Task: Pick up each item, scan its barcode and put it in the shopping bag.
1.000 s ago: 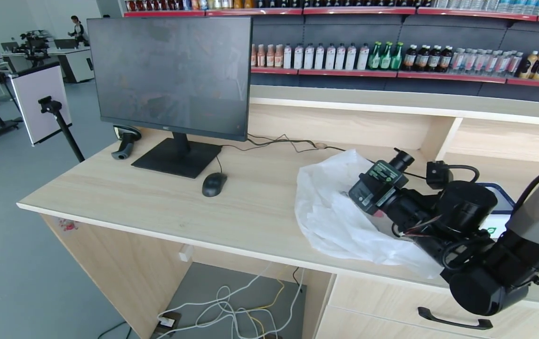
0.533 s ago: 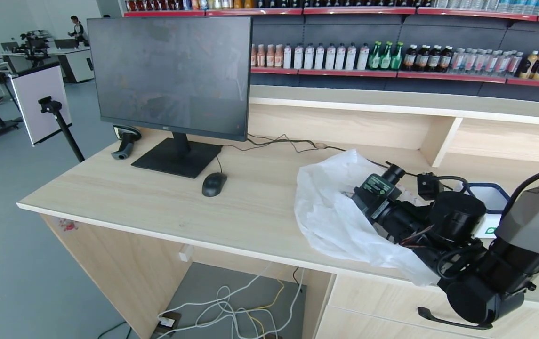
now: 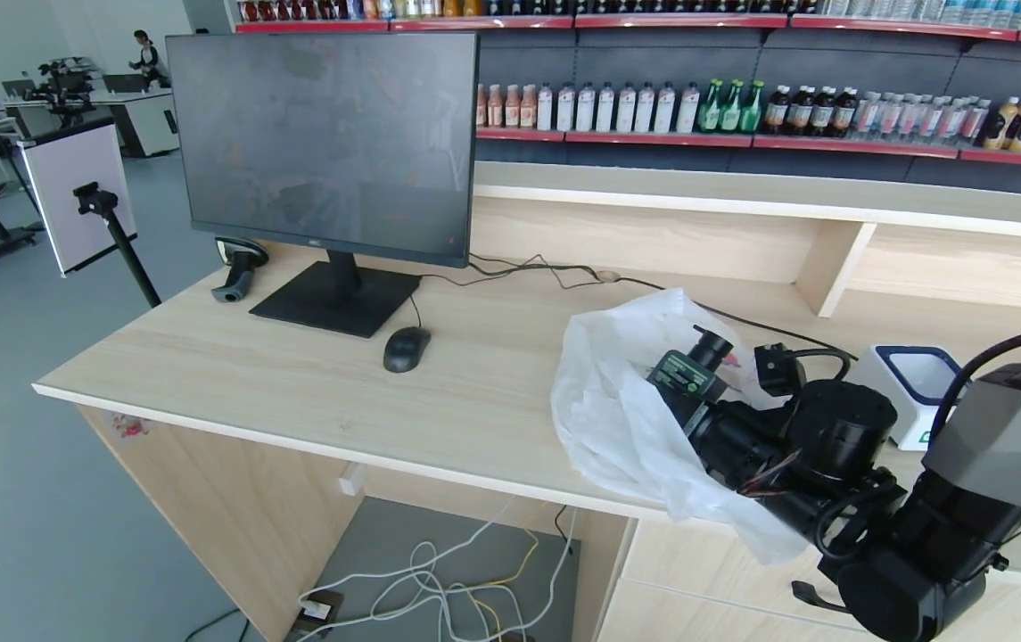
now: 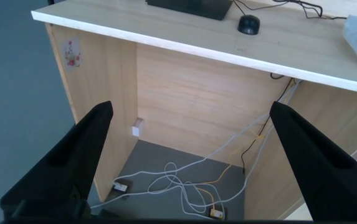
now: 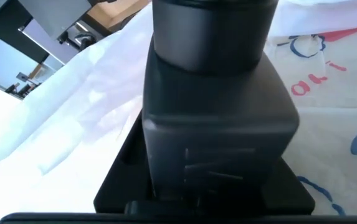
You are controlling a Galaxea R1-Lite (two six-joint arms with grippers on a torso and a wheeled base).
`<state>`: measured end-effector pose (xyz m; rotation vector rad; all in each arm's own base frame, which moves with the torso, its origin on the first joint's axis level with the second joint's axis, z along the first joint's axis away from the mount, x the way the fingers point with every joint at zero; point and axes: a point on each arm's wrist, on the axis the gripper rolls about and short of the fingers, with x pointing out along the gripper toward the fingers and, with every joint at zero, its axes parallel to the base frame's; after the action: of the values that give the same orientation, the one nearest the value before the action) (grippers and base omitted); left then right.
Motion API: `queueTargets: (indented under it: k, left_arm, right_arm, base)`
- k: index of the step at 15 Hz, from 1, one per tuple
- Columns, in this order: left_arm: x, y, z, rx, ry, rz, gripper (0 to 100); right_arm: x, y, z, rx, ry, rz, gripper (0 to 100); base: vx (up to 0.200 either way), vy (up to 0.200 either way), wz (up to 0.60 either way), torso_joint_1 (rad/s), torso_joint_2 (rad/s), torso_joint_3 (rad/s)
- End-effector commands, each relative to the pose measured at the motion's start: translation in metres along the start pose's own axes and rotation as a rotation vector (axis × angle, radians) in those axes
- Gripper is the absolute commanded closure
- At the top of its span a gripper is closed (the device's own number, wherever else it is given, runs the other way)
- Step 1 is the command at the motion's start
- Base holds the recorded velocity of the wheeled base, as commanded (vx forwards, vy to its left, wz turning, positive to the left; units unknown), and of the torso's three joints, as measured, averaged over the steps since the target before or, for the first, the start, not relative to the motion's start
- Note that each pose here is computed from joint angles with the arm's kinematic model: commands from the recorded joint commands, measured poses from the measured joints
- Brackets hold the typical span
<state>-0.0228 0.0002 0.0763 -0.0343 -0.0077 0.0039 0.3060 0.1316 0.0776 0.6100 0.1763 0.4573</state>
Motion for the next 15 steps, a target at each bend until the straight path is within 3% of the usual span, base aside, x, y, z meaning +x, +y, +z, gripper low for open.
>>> queueTargets:
  k: [1, 10, 11, 14, 15]
  left_arm:
    - [0.0, 0.0, 0.0, -0.001, -0.002, 0.001, 0]
    - [0.0, 0.0, 0.0, 0.0, -0.003, 0.0, 0]
    - [0.0, 0.0, 0.0, 0.002, -0.003, 0.0, 0]
    - [0.0, 0.0, 0.0, 0.002, -0.003, 0.0, 0]
    - [0.0, 0.0, 0.0, 0.002, -0.003, 0.0, 0]
  right_arm:
    - [0.003, -0.006, -0.008, 0.002, 0.028, -0.018, 100]
    - [0.008, -0.009, -0.008, -0.014, 0.015, -0.018, 100]
    - [0.007, -0.011, -0.006, -0.034, 0.01, -0.022, 0]
    - [0.018, -0.015, 0.007, -0.056, -0.056, -0.014, 0]
    - [0.027, -0.027, 0.021, -0.098, -0.118, -0.035, 0]
  base:
    - [0.0, 0.0, 0.0, 0.0, 0.0, 0.0]
    - [0.0, 0.0, 0.0, 0.0, 0.0, 0.0]
    - [0.0, 0.0, 0.0, 0.0, 0.0, 0.0]
    - [0.0, 0.0, 0.0, 0.0, 0.0, 0.0]
    - [0.0, 0.0, 0.0, 0.0, 0.0, 0.0]
